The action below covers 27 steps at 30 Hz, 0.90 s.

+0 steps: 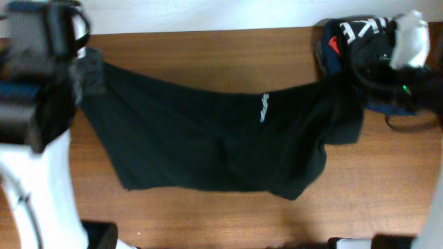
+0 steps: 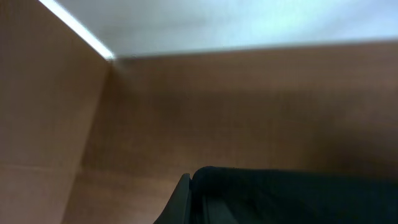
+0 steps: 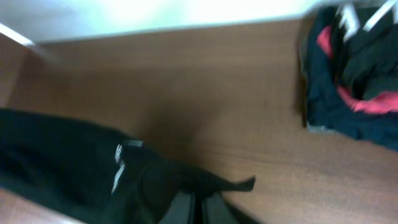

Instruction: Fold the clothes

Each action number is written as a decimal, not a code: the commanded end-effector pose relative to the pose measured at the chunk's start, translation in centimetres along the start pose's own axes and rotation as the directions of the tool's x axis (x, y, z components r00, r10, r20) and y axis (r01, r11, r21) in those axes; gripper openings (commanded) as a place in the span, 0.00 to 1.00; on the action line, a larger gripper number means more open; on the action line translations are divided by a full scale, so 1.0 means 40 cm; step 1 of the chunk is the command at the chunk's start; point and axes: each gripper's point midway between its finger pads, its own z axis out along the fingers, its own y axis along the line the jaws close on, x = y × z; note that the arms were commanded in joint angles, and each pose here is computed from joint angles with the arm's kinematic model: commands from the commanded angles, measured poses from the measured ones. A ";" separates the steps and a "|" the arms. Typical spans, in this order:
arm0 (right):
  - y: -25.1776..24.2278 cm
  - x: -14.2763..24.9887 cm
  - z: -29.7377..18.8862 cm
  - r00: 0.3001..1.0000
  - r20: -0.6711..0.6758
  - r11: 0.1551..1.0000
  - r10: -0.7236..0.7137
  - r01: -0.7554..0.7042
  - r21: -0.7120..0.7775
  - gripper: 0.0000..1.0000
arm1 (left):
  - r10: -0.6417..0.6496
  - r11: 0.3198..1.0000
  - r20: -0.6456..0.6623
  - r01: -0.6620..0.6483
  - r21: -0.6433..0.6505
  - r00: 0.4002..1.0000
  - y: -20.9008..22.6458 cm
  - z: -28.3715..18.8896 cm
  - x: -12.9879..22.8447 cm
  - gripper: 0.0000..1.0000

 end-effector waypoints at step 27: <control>-0.246 -0.157 0.828 0.998 -0.049 0.999 -0.044 0.042 -0.032 0.88 | 0.083 0.995 -0.397 -0.098 -0.016 0.914 -0.298 0.795 0.217 0.01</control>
